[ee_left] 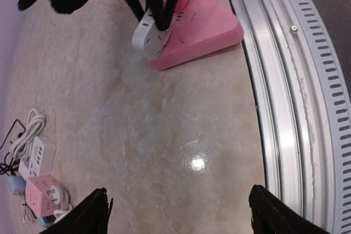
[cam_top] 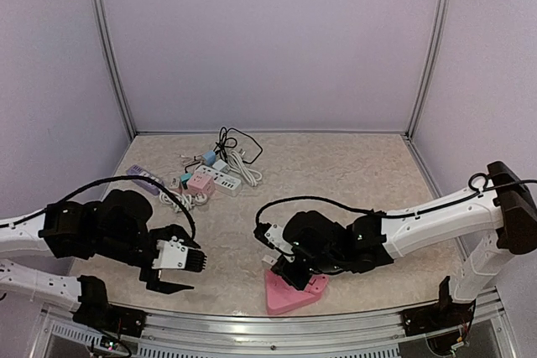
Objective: Insert the plug
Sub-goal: Adjust the plug at the socket, then adjust the socket at the center of the board.
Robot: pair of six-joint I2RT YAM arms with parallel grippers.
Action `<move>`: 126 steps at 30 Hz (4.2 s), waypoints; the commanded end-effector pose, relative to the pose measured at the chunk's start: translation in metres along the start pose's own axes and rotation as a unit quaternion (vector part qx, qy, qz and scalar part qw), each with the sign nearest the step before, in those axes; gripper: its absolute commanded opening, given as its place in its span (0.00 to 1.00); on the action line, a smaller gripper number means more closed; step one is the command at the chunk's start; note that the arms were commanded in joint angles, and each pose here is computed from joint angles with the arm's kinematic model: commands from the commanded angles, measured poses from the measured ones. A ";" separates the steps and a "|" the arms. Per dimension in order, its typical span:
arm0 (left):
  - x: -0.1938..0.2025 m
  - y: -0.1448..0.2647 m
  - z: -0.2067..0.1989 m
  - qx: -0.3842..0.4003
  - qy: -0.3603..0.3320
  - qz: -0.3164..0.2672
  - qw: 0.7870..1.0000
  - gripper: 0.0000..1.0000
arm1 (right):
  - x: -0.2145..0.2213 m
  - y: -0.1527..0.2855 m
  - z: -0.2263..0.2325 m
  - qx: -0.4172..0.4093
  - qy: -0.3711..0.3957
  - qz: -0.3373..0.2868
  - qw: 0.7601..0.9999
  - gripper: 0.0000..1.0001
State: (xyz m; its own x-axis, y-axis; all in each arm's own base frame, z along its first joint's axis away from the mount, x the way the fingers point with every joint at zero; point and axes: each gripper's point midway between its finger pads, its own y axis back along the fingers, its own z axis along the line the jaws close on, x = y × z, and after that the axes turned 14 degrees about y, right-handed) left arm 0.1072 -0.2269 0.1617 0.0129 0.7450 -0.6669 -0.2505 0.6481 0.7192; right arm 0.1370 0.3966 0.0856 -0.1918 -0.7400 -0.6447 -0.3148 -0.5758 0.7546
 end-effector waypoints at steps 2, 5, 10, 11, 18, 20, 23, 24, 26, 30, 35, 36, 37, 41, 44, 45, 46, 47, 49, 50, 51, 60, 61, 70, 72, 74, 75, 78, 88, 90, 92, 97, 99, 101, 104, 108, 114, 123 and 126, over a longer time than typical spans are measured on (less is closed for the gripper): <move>-0.057 -0.037 -0.033 0.038 -0.123 -0.082 0.988 0.86 | 0.010 -0.002 0.000 -0.044 -0.030 -0.017 0.998 0.20; -0.068 -0.063 -0.049 0.078 -0.149 -0.082 0.982 0.84 | 0.016 0.000 -0.005 -0.057 -0.047 -0.029 0.997 0.19; -0.074 -0.097 -0.059 0.094 -0.187 -0.092 0.974 0.78 | 0.022 0.004 -0.005 -0.065 -0.042 -0.034 0.996 0.21; -0.073 -0.102 -0.060 0.098 -0.189 -0.091 0.973 0.77 | 0.021 0.005 -0.004 -0.069 -0.040 -0.038 0.996 0.21; -0.065 -0.130 -0.079 0.116 -0.229 -0.110 0.960 0.68 | 0.014 0.009 -0.002 -0.075 -0.039 -0.060 0.995 0.31; -0.064 -0.134 -0.083 0.122 -0.231 -0.115 0.958 0.65 | 0.014 0.010 -0.004 -0.069 -0.041 -0.059 0.995 0.37; -0.057 -0.140 -0.091 0.135 -0.243 -0.113 0.954 0.64 | 0.009 0.014 -0.013 -0.048 -0.046 -0.066 0.996 0.42; -0.056 -0.141 -0.092 0.134 -0.247 -0.114 0.953 0.64 | 0.008 0.014 -0.015 -0.044 -0.046 -0.067 0.996 0.43; -0.053 -0.145 -0.093 0.133 -0.254 -0.114 0.951 0.64 | 0.007 0.013 -0.018 -0.040 -0.048 -0.067 0.996 0.46; -0.057 -0.150 -0.092 0.128 -0.262 -0.122 0.949 0.64 | 0.013 0.010 -0.021 -0.038 -0.048 -0.051 0.997 0.55; -0.061 -0.161 -0.091 0.123 -0.254 -0.122 0.952 0.58 | 0.000 0.023 -0.023 -0.037 -0.042 -0.070 0.996 0.65; -0.060 -0.163 -0.089 0.120 -0.252 -0.117 0.953 0.56 | 0.001 0.026 -0.024 -0.036 -0.042 -0.069 0.996 0.66; -0.057 -0.166 -0.089 0.121 -0.252 -0.110 0.954 0.53 | 0.000 0.030 -0.024 -0.036 -0.042 -0.069 0.996 0.66; -0.047 -0.175 -0.086 0.122 -0.263 -0.091 0.953 0.44 | 0.000 0.045 -0.026 -0.035 -0.044 -0.080 0.995 0.69; -0.051 -0.181 -0.084 0.121 -0.265 -0.089 0.952 0.39 | 0.003 0.055 -0.032 -0.018 -0.050 -0.087 0.995 0.69; -0.054 -0.183 -0.084 0.122 -0.266 -0.091 0.952 0.38 | 0.005 0.058 -0.033 -0.015 -0.052 -0.088 0.995 0.69; -0.057 -0.184 -0.084 0.124 -0.265 -0.093 0.952 0.36 | 0.006 0.060 -0.034 -0.013 -0.054 -0.091 0.994 0.69; -0.059 -0.187 -0.085 0.126 -0.263 -0.093 0.952 0.36 | 0.008 0.063 -0.034 -0.013 -0.055 -0.093 0.994 0.69; -0.061 -0.191 -0.087 0.132 -0.260 -0.092 0.952 0.34 | 0.012 0.067 -0.035 -0.012 -0.059 -0.096 0.994 0.69; -0.061 -0.192 -0.089 0.135 -0.259 -0.090 0.952 0.34 | 0.013 0.070 -0.035 -0.011 -0.061 -0.099 0.993 0.69; -0.059 -0.195 -0.091 0.139 -0.260 -0.086 0.952 0.33 | 0.015 0.072 -0.035 -0.009 -0.062 -0.100 0.993 0.69; -0.097 -0.215 -0.096 0.137 -0.273 -0.115 0.945 0.32 | 0.026 0.100 -0.045 0.013 -0.083 -0.118 0.989 0.70; -0.101 -0.219 -0.095 0.134 -0.277 -0.115 0.945 0.32 | 0.027 0.105 -0.048 0.021 -0.090 -0.120 0.989 0.70; -0.108 -0.220 -0.101 0.127 -0.327 -0.109 0.930 0.45 | 0.043 0.143 -0.079 0.103 -0.154 -0.113 0.976 0.71; -0.117 -0.204 -0.098 0.106 -0.322 -0.102 0.935 0.51 | 0.041 0.152 -0.086 0.119 -0.171 -0.114 0.971 0.70; -0.126 -0.186 -0.094 0.083 -0.317 -0.092 0.940 0.58 | 0.034 0.161 -0.091 0.127 -0.184 -0.121 0.967 0.70; -0.130 -0.172 -0.091 0.072 -0.315 -0.082 0.943 0.62 | 0.026 0.166 -0.093 0.129 -0.188 -0.128 0.965 0.70; -0.139 -0.131 -0.073 0.040 -0.295 -0.058 0.953 0.72 | 0.006 0.174 -0.097 0.135 -0.188 -0.134 0.964 0.70; -0.118 0.022 0.062 -0.142 -0.123 -0.007 0.982 0.91 | -0.058 0.136 -0.103 0.169 -0.174 -0.059 0.968 0.65; -0.101 0.060 0.103 -0.210 -0.069 -0.007 0.975 0.93 | -0.065 0.122 -0.095 0.175 -0.167 -0.036 0.970 0.65; -0.081 0.100 0.136 -0.276 -0.006 -0.012 0.961 0.93 | -0.070 0.111 -0.085 0.189 -0.152 -0.007 0.970 0.65; -0.018 0.163 0.162 -0.380 0.136 -0.008 0.915 0.94 | -0.086 0.070 -0.034 0.179 -0.059 0.054 0.981 0.64; 0.008 0.175 0.158 -0.404 0.182 -0.003 0.896 0.97 | -0.089 0.047 -0.008 0.150 -0.003 0.074 0.986 0.62; 0.032 0.194 0.148 -0.435 0.212 -0.007 0.875 0.98 | -0.081 0.022 0.016 0.109 0.044 0.107 0.987 0.61; 0.065 0.206 0.136 -0.469 0.242 0.019 0.849 0.99 | -0.064 -0.011 0.027 0.086 0.107 0.174 0.975 0.61; 0.095 0.207 0.123 -0.482 0.287 0.042 0.827 0.99 | -0.049 -0.043 0.021 0.083 0.170 0.255 0.948 0.56; 0.103 0.199 0.119 -0.472 0.334 0.021 0.815 0.99 | -0.040 -0.059 0.019 0.081 0.216 0.292 0.928 0.43; 0.115 0.174 0.132 -0.437 0.390 0.036 0.809 0.99 | 0.032 -0.056 0.012 0.076 0.240 0.388 0.886 0.38; 0.113 0.171 0.139 -0.434 0.392 0.036 0.811 0.99 | 0.045 -0.052 0.004 0.092 0.249 0.406 0.874 0.38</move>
State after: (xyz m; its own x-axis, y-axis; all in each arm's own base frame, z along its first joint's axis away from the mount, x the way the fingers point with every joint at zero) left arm 0.1916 -0.0053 0.2396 -0.5575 0.2577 -0.7892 -0.8200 -0.0227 0.5719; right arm 0.1426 0.4187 0.0232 -0.0066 -0.9835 0.1810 -0.4140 0.1674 0.8947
